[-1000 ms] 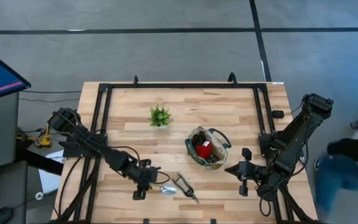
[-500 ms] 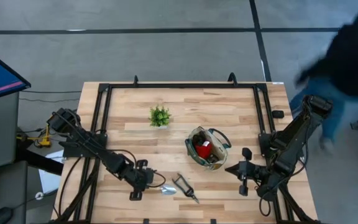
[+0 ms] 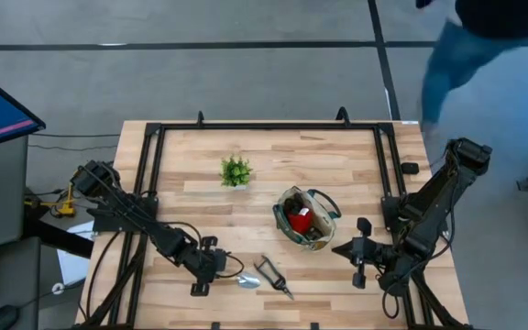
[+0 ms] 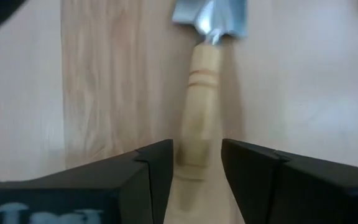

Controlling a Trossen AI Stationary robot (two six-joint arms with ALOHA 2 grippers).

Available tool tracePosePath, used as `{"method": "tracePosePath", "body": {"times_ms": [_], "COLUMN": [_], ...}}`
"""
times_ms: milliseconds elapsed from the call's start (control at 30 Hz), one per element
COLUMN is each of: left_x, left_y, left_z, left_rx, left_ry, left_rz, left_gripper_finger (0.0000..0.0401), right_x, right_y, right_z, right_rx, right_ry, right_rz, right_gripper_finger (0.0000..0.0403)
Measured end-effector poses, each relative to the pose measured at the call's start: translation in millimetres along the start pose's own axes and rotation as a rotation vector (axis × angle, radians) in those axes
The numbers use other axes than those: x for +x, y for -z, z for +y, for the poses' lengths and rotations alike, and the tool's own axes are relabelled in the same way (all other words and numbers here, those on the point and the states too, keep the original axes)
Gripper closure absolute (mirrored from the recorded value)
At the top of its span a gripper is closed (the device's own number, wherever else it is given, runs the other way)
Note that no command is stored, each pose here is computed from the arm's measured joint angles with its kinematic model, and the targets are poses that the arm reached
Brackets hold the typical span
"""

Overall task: Pick & Place Garden tools in Gardening bag
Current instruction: Put the brown trowel into the white gardening bag

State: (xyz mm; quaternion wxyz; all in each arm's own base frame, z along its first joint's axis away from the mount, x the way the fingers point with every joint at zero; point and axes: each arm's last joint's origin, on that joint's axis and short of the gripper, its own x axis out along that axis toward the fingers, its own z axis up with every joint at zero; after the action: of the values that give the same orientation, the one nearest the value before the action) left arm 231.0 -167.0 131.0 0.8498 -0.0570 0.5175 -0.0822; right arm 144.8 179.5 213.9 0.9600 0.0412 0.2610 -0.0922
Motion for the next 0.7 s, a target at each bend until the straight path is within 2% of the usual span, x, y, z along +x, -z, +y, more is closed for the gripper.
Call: {"method": "tracePosePath", "body": {"times_ms": [200, 433, 700], "left_x": [16, 11, 10], "left_y": [5, 2, 2], "left_z": [1, 0, 1], "left_rx": [-0.009, -0.031, -0.032], "left_ry": [-0.041, -0.027, -0.042], "left_rz": [0.031, 0.001, -0.009], "left_gripper_finger": [0.0274, 0.0275, 0.0321], "right_x": [0, 0, 0], "right_y": [0, -1, -1], "right_z": [0, 1, 1], "right_rx": [0.003, 0.013, 0.013], "right_ry": [-0.002, -0.008, -0.008], "right_rz": [-0.002, -0.006, -0.006], "right_gripper_finger": [0.0403, 0.0403, 0.0403]}}
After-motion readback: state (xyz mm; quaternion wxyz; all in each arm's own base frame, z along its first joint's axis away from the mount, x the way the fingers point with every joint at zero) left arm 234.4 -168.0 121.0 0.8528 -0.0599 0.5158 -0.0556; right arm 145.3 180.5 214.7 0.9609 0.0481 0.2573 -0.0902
